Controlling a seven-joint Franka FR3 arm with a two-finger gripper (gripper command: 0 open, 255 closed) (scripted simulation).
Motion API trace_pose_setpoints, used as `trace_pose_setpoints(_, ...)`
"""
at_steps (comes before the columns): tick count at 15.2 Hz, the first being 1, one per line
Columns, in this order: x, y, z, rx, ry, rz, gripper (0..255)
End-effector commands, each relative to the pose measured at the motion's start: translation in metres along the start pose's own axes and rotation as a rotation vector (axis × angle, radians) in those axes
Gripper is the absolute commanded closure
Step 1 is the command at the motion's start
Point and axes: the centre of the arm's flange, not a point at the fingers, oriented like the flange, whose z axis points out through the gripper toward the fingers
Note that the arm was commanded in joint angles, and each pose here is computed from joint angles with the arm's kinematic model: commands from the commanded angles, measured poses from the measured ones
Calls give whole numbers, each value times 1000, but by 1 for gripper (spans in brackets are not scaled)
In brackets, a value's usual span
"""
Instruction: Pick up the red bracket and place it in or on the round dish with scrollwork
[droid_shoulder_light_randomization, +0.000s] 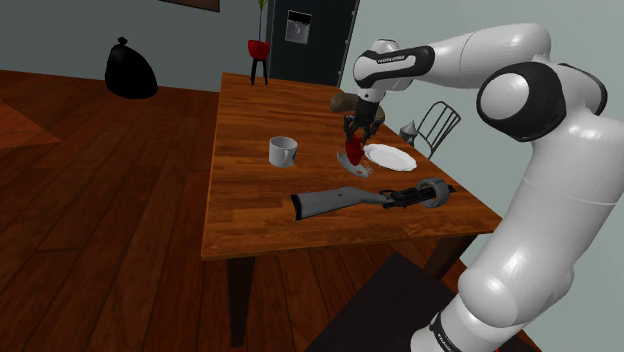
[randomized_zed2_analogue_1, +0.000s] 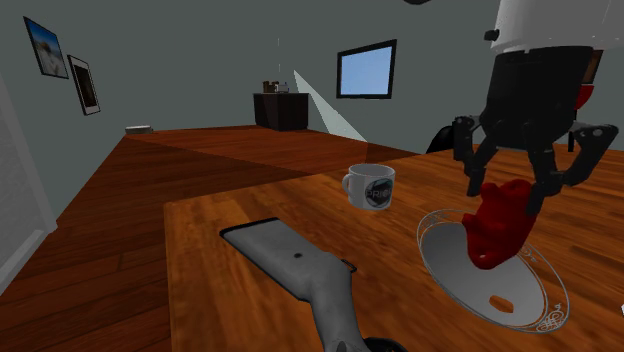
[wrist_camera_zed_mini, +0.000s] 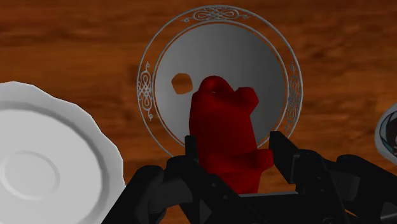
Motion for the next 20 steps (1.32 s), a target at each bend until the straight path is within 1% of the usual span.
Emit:
trace_pose_setpoints(1,0,0,4,0,1,0,255)
trace_pose_setpoints(7,0,0,4,0,1,0,255)
trace_pose_setpoints(8,0,0,4,0,1,0,0)
trace_pose_setpoints(13,0,0,4,0,1,0,0)
trace_pose_setpoints(17,0,0,-46,0,1,0,0)
trace_pose_setpoints(20,0,0,-46,0,1,0,0)
